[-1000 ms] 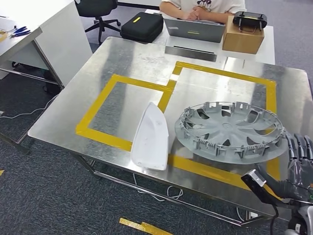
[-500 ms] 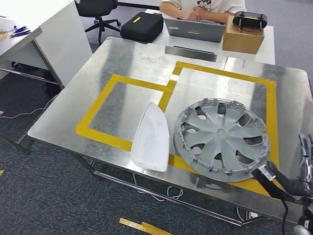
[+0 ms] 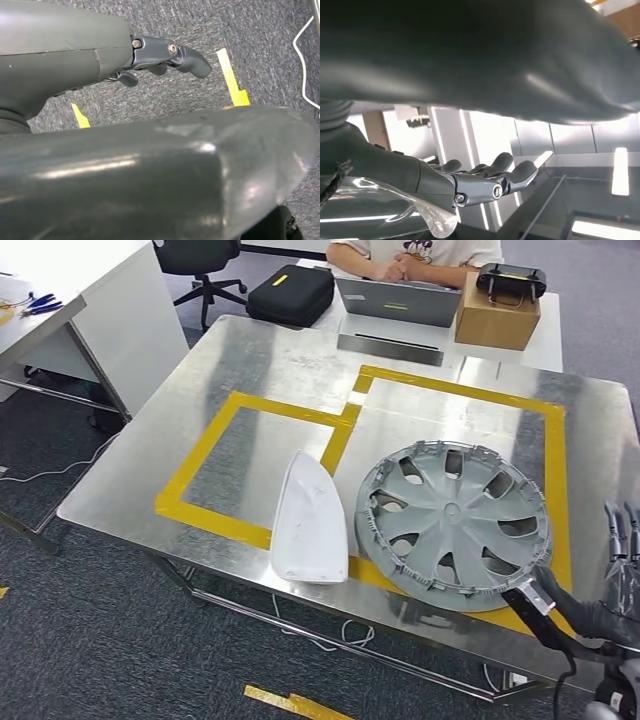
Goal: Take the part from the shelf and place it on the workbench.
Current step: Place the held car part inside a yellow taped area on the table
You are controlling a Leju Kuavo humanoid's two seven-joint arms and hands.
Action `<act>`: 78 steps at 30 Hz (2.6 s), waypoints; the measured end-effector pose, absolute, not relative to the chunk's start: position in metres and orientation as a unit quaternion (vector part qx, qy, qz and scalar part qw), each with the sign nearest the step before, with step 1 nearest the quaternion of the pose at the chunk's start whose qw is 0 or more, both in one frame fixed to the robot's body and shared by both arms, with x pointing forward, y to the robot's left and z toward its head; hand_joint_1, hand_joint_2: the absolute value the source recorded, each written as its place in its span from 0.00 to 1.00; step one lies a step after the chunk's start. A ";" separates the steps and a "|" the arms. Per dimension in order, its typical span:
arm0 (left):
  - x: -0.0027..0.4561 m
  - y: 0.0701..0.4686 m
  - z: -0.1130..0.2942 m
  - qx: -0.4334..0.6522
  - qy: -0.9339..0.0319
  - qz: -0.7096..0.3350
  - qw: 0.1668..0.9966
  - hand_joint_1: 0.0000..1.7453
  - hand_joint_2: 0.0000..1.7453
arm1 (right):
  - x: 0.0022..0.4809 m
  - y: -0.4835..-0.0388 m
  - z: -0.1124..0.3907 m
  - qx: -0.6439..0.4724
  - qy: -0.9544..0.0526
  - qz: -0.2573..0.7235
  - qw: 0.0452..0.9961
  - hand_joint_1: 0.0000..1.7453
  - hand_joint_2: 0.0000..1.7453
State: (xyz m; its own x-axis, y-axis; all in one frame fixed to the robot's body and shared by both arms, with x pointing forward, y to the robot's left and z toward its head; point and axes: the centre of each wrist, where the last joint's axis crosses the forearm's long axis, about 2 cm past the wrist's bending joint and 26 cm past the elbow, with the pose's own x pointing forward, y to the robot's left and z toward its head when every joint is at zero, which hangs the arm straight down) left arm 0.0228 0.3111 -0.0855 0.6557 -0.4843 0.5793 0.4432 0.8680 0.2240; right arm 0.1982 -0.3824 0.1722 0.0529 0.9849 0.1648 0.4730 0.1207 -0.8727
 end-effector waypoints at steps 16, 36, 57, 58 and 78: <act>0.019 0.308 -0.084 0.032 -0.327 -0.251 0.911 0.00 0.00 | 0.190 -0.358 0.179 -0.560 -0.653 0.278 0.427 0.00 0.00; 0.018 0.308 -0.083 0.032 -0.327 -0.251 0.910 0.00 0.00 | 0.183 -0.353 0.177 -0.547 -0.665 0.266 0.434 0.00 0.00; 0.017 0.307 -0.082 0.030 -0.327 -0.248 0.912 0.00 0.00 | 0.183 -0.350 0.177 -0.541 -0.669 0.257 0.441 0.00 0.00; 0.017 0.307 -0.082 0.030 -0.327 -0.248 0.911 0.00 0.00 | 0.182 -0.350 0.177 -0.541 -0.669 0.257 0.441 0.00 0.00; 0.021 0.308 -0.082 0.050 -0.324 -0.255 0.910 0.00 0.00 | 0.182 -0.349 0.176 -0.544 -0.669 0.265 0.432 0.00 0.00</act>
